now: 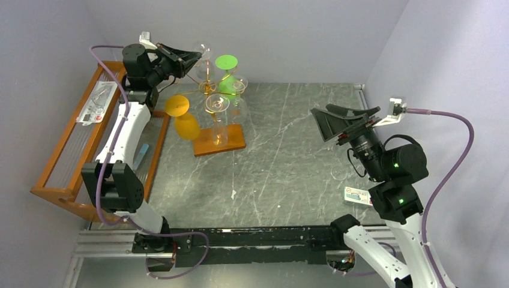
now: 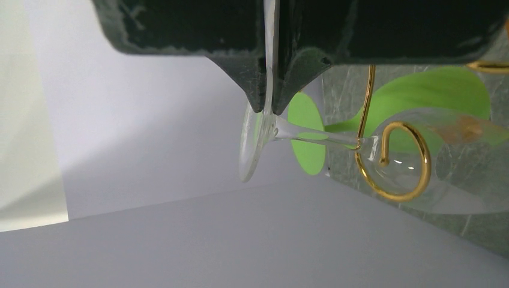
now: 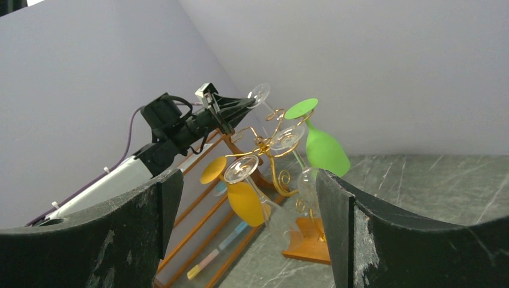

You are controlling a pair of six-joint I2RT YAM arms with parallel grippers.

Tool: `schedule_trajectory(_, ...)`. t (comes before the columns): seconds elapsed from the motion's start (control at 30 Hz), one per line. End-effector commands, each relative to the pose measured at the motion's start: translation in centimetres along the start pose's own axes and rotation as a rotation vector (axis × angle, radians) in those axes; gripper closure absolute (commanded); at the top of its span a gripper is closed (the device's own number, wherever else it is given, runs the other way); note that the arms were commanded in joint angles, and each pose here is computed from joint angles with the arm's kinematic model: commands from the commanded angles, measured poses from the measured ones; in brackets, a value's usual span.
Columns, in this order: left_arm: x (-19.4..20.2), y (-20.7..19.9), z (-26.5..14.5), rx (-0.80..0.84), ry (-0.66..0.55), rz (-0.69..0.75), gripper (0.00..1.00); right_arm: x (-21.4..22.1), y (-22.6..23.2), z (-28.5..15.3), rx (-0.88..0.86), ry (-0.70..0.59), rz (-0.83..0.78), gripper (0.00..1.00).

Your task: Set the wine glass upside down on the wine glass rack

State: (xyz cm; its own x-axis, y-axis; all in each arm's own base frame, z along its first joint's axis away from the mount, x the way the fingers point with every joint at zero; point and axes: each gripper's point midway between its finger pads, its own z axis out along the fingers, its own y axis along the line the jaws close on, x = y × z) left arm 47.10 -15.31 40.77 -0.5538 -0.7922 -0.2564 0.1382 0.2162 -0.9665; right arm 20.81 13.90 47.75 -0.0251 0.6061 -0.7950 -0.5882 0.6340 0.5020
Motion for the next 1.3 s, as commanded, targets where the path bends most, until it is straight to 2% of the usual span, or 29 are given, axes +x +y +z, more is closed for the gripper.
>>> schedule_trajectory(0.0,-1.2,-1.8,0.8,0.036,-0.034,0.044,0.95,0.0,-0.1,0.1,0.004,-0.003,0.002,0.15)
schedule_trajectory(0.37,-2.3,-0.2,1.6,-0.022,-0.084,0.077,0.95,-0.2,-0.2,0.1,0.011,-0.008,-0.004,0.15)
schedule_trajectory(0.87,-4.6,1.9,-0.6,-0.051,-0.094,0.092,0.95,0.2,-0.4,0.2,0.015,0.001,-0.003,0.15)
schedule_trajectory(1.2,-6.0,2.8,-0.7,-0.116,-0.083,0.276,0.95,0.3,-0.5,0.3,0.016,0.002,-0.007,0.16)
schedule_trajectory(1.27,-6.1,3.5,-0.7,-0.143,-0.088,0.287,0.91,0.4,-0.6,0.4,0.016,0.003,-0.002,0.16)
